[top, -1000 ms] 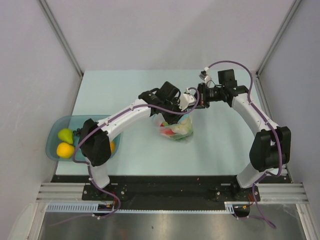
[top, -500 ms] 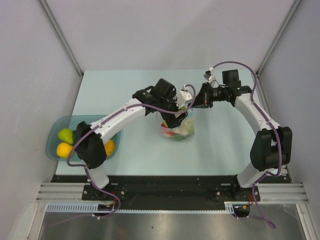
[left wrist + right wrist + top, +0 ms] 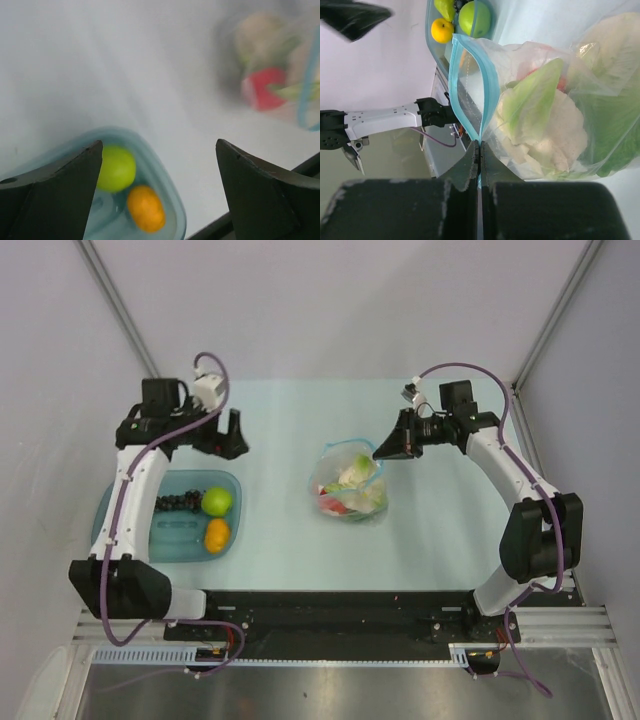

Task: Place the food in the zip-top bag and seal the zipper
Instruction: Pick up the fake vegetable from the bin.

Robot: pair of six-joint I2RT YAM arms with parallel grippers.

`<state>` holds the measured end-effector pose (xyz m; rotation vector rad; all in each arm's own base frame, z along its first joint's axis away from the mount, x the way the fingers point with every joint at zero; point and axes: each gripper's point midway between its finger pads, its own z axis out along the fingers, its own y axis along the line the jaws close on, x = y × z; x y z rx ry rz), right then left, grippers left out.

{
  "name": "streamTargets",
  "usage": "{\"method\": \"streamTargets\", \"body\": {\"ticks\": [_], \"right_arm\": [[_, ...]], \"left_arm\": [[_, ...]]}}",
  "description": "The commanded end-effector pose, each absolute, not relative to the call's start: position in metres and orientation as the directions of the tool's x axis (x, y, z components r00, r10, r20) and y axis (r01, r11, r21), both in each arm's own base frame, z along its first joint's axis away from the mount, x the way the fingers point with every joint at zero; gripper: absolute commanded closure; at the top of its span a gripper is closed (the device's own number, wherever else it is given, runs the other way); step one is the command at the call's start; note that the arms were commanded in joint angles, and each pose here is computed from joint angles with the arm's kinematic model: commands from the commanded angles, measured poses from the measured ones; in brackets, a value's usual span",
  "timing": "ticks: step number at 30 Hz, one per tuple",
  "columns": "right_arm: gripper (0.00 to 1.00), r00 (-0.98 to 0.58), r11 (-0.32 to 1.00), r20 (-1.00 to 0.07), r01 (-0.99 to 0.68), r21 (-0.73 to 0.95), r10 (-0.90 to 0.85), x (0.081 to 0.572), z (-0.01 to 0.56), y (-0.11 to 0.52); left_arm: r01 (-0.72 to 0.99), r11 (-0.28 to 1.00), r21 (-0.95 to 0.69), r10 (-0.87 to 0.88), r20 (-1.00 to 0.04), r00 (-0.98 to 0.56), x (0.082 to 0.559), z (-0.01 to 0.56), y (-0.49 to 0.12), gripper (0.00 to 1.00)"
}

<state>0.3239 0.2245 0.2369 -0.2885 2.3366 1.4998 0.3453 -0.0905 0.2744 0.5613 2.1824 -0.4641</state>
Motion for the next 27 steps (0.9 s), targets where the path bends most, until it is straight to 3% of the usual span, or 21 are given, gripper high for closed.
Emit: {"method": "streamTargets", "body": {"ticks": [1,6,19,25,27], "right_arm": [[1.00,-0.884,0.415,-0.468,-0.426,0.804,-0.002,0.323,0.255,0.227],[1.00,-0.881,0.416,-0.472,-0.438,0.797,-0.022,0.324,0.250,0.231],[1.00,-0.874,0.430,-0.483,-0.455,0.780,-0.049,0.324,0.248,0.237],[1.00,-0.869,0.439,-0.491,-0.466,0.769,-0.063,0.323,0.245,0.239],[1.00,-0.868,0.441,-0.492,-0.468,0.766,-0.067,0.323,0.245,0.239]], "left_arm": [[0.329,0.932,-0.154,0.183,-0.584,-0.791,0.299,0.188,-0.014,0.04],[0.274,0.957,-0.098,0.190,-0.502,-0.844,0.285,0.136,0.020,0.10],[0.335,0.930,-0.149,0.297,-0.228,-0.927,0.222,0.060,0.014,0.19],[0.356,0.919,-0.170,0.320,-0.207,-0.925,0.218,0.048,0.012,0.25],[0.367,0.910,-0.191,0.327,-0.212,-0.921,0.216,0.057,0.009,0.34]]}}
